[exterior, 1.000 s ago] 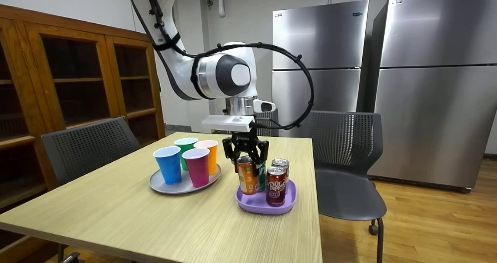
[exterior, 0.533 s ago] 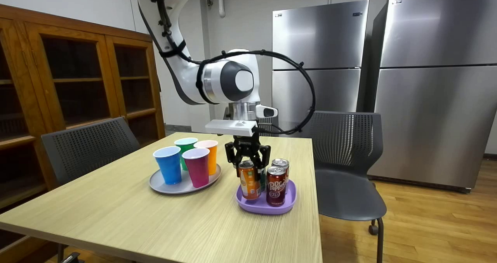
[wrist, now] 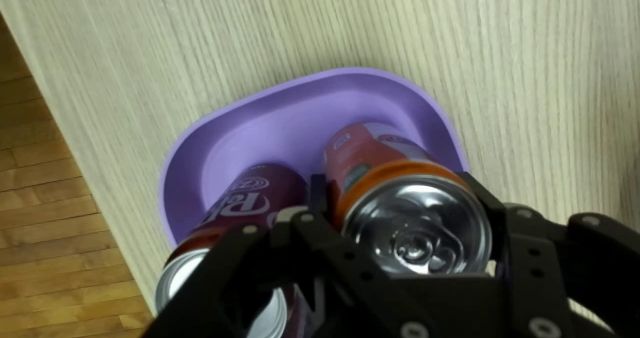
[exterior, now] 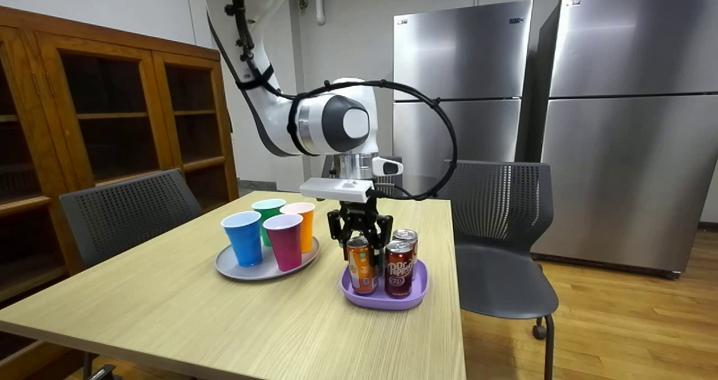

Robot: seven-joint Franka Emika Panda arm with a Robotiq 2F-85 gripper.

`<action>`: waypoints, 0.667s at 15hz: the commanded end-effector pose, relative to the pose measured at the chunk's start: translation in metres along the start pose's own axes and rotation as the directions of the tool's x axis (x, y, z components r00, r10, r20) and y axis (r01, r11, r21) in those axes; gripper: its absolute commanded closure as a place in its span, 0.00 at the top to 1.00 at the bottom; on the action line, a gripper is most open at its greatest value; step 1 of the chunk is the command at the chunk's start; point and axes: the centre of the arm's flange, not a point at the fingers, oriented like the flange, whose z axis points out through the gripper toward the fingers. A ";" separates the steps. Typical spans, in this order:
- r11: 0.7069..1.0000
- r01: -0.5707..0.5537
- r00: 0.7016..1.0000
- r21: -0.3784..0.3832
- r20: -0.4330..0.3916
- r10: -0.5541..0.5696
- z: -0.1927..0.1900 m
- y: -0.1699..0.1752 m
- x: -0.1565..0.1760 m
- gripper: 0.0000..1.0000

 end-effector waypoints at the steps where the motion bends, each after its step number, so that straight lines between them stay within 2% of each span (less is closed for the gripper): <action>1: 1.000 -0.005 1.000 0.024 0.016 0.004 -0.003 0.002 0.011 0.38; 6: 1.000 -0.011 1.000 0.029 0.021 0.010 0.001 0.003 0.011 0.38; 7: 0.999 -0.014 1.000 0.031 0.019 0.014 0.000 0.003 0.011 0.88; 8: 0.999 -0.017 1.000 0.032 0.017 0.016 -0.001 0.004 0.010 0.90; 10: 0.999 -0.021 1.000 0.033 0.011 0.021 -0.003 0.005 0.010 1.00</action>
